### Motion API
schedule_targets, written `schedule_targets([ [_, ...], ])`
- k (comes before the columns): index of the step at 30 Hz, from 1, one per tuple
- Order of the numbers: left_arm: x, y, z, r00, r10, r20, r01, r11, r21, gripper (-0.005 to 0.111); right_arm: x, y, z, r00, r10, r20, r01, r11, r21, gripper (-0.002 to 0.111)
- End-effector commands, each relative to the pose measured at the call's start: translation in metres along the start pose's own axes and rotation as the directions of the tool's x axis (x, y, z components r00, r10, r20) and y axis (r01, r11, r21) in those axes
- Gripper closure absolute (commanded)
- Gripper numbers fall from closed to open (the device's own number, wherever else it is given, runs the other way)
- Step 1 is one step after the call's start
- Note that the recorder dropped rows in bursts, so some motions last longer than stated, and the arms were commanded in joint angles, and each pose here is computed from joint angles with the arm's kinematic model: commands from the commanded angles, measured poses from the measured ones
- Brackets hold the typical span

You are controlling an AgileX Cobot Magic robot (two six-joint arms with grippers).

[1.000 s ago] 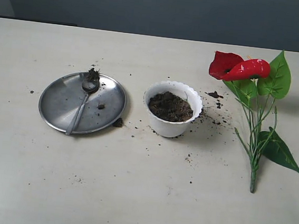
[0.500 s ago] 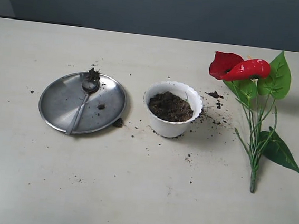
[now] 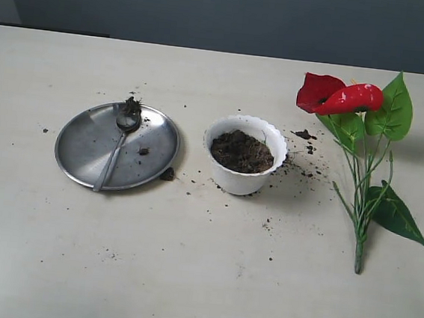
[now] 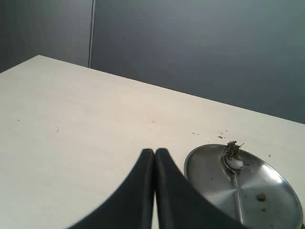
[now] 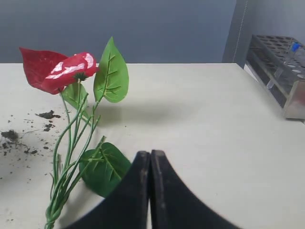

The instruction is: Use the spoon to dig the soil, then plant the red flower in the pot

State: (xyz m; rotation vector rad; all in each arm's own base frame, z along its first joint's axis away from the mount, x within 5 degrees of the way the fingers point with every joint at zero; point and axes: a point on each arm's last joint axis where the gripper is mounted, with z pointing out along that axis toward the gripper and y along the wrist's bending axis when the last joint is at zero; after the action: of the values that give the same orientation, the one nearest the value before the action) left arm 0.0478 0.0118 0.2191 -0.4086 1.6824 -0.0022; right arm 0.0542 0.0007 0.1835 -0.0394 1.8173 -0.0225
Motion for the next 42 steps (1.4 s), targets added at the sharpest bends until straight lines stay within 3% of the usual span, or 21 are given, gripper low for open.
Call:
schedule_targets([
  [1, 0.002, -0.001, 0.000, 0.999, -0.032, -0.009, 0.032, 0.999, 0.019, 0.106, -0.001, 0.000, 0.000, 1.000, -0.002, 0.012, 0.002, 1.000, 0.005, 0.109],
  [21, 0.038, 0.008, 0.010, 0.991, 0.034, -0.130, -0.036, 0.999, -0.014, 0.106, -0.001, 0.000, 0.000, 1.000, -0.002, 0.015, 0.002, 1.000, 0.005, 0.109],
  [36, 0.036, 0.009, 0.010, 0.988, 0.107, -0.110, -0.109, 0.994, -0.018, 0.106, -0.001, 0.000, 0.000, 1.000, -0.004, 0.013, 0.004, 1.000, 0.006, 0.109],
  [42, 0.034, 0.011, 0.010, 0.971, 0.221, -0.089, -0.224, 0.974, -0.027, 0.106, 0.000, 0.000, 0.000, 1.000, -0.004, 0.010, 0.004, 1.000, 0.005, 0.109],
])
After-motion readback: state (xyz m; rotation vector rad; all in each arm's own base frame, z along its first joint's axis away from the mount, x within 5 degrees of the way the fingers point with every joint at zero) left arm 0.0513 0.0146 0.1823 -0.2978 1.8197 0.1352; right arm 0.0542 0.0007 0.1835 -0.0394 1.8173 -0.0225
